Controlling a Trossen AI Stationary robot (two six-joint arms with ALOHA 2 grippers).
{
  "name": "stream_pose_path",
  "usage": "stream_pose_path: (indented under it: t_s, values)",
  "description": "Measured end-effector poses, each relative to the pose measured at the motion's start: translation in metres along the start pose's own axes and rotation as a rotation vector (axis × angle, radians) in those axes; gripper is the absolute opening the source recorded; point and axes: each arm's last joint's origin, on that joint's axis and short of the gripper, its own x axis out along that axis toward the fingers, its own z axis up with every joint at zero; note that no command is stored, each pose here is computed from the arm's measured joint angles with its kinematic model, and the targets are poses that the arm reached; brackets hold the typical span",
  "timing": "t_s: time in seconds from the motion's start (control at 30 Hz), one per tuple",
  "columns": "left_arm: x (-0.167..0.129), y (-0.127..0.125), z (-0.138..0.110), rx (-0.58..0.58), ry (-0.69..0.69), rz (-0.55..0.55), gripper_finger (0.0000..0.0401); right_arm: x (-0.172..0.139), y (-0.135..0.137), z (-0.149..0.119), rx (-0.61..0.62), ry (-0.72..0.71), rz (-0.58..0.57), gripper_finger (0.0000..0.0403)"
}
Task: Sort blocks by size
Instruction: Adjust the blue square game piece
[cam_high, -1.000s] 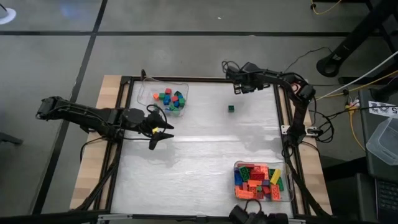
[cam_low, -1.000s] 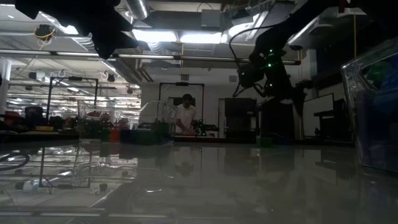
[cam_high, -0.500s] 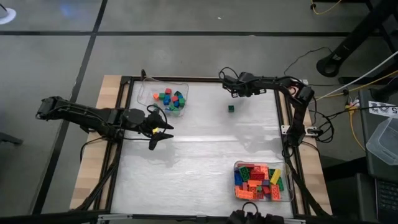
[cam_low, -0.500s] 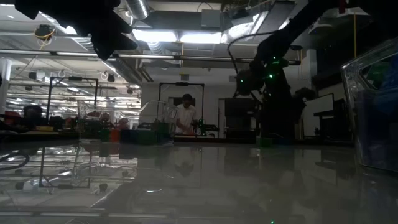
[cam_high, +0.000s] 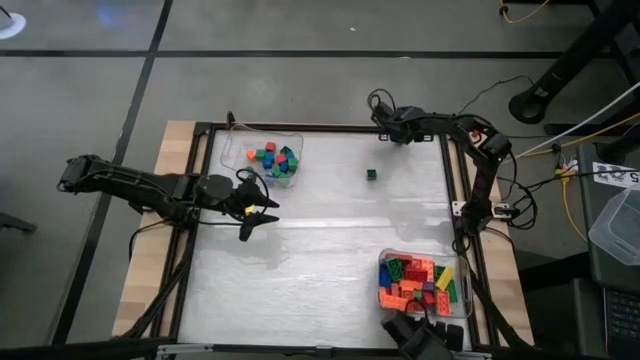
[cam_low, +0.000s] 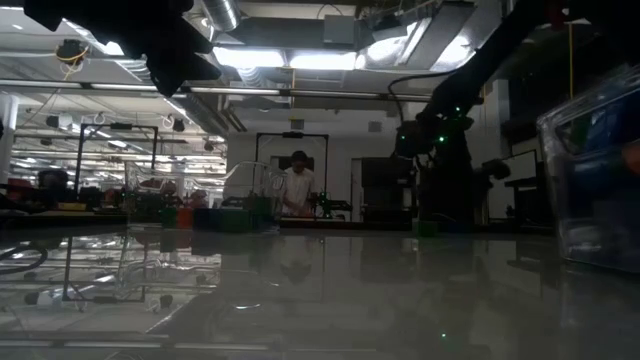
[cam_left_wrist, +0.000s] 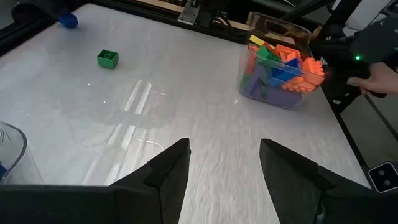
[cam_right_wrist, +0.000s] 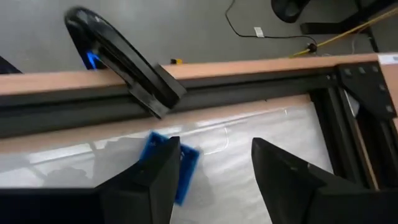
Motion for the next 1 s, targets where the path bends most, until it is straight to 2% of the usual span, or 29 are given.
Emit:
stream_pose_path:
  t_s: [0.27,0.63,0.77,1.0]
  values:
    - [0.000,0.000,0.000,0.000,0.000,0.000,0.0182,0.006,-0.005,0.006,-0.022,0.010,0.000,0.0198]
    - [0.000,0.000,0.000,-0.002,-0.001,0.000,0.0182,0.023,0.011,-0.010,-0.122,0.152,0.067,0.0198]
    - [0.000,0.000,0.000,-0.003,-0.001,0.000,0.0182,0.012,0.020,-0.021,-0.170,0.107,0.063,0.0198]
    - [0.000,0.000,0.000,-0.004,-0.001,0.001,0.0182,-0.019,0.042,-0.053,-0.285,0.101,0.157,0.0198]
